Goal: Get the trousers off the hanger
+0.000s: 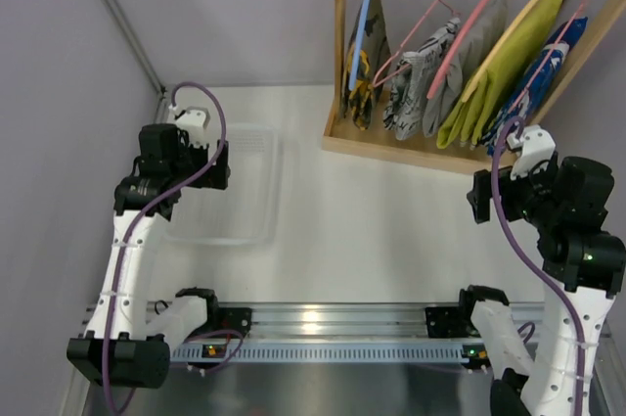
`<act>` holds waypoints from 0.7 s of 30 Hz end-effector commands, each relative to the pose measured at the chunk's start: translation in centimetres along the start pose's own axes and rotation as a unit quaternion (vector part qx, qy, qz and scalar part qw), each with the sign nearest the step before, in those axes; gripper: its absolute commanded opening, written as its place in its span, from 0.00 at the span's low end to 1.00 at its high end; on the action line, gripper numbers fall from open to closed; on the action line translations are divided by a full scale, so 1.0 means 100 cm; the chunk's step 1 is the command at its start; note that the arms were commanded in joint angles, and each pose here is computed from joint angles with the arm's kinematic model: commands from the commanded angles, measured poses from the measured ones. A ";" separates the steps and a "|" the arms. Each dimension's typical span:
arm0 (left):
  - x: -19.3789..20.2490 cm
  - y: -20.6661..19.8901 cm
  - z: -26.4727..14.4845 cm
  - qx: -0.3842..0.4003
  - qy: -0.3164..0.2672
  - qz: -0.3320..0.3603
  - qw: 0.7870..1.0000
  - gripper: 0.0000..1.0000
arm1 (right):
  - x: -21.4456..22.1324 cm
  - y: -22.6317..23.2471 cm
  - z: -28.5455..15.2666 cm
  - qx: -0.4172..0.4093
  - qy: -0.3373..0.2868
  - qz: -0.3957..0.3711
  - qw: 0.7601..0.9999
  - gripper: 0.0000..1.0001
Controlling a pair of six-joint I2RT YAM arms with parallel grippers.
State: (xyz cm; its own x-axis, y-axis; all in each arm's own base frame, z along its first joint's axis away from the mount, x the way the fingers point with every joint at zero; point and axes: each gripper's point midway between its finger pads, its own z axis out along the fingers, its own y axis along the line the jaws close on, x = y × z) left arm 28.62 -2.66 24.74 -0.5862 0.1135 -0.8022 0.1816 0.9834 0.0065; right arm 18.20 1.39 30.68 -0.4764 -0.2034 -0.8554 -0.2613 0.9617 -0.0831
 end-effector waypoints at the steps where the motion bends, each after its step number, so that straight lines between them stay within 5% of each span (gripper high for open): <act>1: -0.041 0.003 -0.011 -0.009 -0.051 -0.002 0.999 0.99 | -0.017 0.006 -0.010 -0.011 -0.021 0.002 1.000 0.99; 11: -0.159 -0.020 -0.045 0.060 -0.159 -0.035 0.985 0.99 | -0.027 0.001 -0.025 0.007 -0.013 0.007 1.000 0.99; 21: -0.265 -0.123 -0.082 0.313 -0.203 -0.081 0.924 0.88 | -0.041 -0.007 -0.024 0.015 -0.006 0.014 1.000 0.99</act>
State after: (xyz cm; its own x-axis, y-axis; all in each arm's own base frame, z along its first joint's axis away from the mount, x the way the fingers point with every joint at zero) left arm 36.74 -12.20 47.86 -0.2832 -0.1371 -0.9492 0.4775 0.8382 -0.2635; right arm 18.22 1.21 34.63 -0.4737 -0.1833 -0.8614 -0.2364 0.9687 -0.0762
